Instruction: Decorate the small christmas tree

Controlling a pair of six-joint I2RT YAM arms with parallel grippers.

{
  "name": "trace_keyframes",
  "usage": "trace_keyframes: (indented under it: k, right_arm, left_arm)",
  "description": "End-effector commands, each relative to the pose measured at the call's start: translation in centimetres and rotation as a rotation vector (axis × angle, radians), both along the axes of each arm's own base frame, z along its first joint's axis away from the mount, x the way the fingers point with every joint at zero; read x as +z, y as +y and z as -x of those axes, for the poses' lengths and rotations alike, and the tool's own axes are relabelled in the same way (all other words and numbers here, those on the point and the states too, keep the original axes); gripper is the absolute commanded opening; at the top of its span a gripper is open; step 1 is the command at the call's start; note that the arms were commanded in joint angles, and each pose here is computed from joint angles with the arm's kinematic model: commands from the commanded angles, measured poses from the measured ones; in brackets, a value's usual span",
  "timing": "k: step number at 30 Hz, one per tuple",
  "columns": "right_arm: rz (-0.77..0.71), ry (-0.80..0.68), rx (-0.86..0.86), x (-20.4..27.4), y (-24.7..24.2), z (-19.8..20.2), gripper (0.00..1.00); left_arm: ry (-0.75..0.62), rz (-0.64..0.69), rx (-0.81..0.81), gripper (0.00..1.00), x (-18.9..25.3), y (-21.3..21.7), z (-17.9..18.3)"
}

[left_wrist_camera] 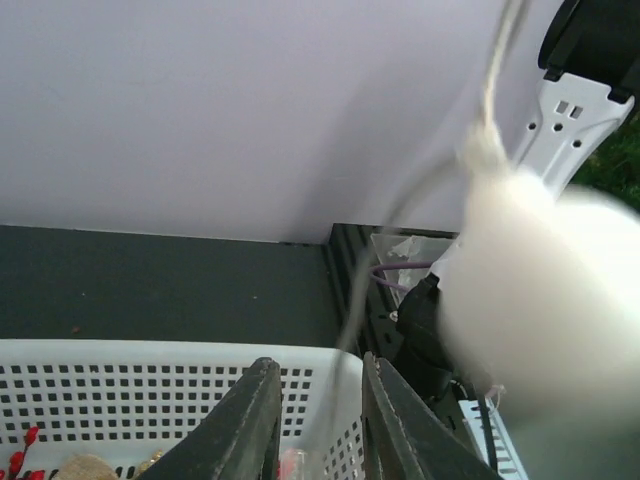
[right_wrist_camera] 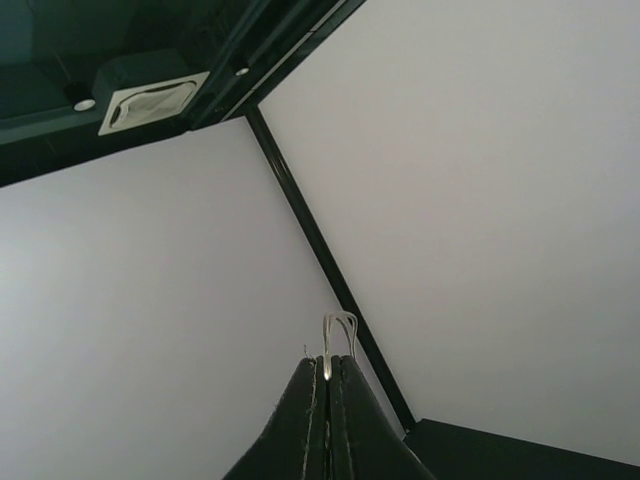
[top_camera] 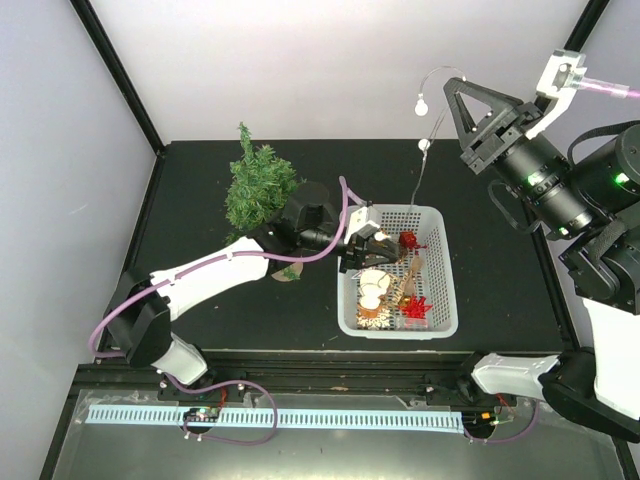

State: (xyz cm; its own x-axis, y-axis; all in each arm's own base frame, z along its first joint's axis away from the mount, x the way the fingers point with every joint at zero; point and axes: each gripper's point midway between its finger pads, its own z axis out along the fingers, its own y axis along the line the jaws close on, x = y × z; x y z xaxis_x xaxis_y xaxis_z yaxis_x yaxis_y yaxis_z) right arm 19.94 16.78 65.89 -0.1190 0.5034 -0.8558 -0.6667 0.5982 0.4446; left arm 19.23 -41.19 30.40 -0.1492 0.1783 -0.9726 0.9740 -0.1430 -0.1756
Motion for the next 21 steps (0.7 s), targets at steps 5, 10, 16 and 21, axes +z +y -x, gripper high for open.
trace_keyframes:
  k: [5, 10, 16, 21]
  right_arm:
    - [-0.064, -0.028, -0.008, 1.52, -0.58, 0.23, 0.01]
    - [-0.065, -0.028, -0.019, 1.59, -0.91, 0.31, 0.01]
    - [-0.07, -0.022, -0.003, 1.56, -0.6, 0.3, 0.01]
    - [-0.075, -0.019, 0.0, 1.55, -0.65, 0.39, 0.01]
  left_arm:
    - [-0.02, 0.048, -0.021, 0.25, 1.94, -0.55, 0.65]
    - [-0.03, 0.047, -0.021, 0.16, 2.06, -0.49, 0.85]
    - [-0.027, 0.035, -0.012, 0.35, 1.46, -0.78, 0.61]
    - [-0.017, 0.03, -0.047, 0.37, 1.22, -1.2, 1.2]
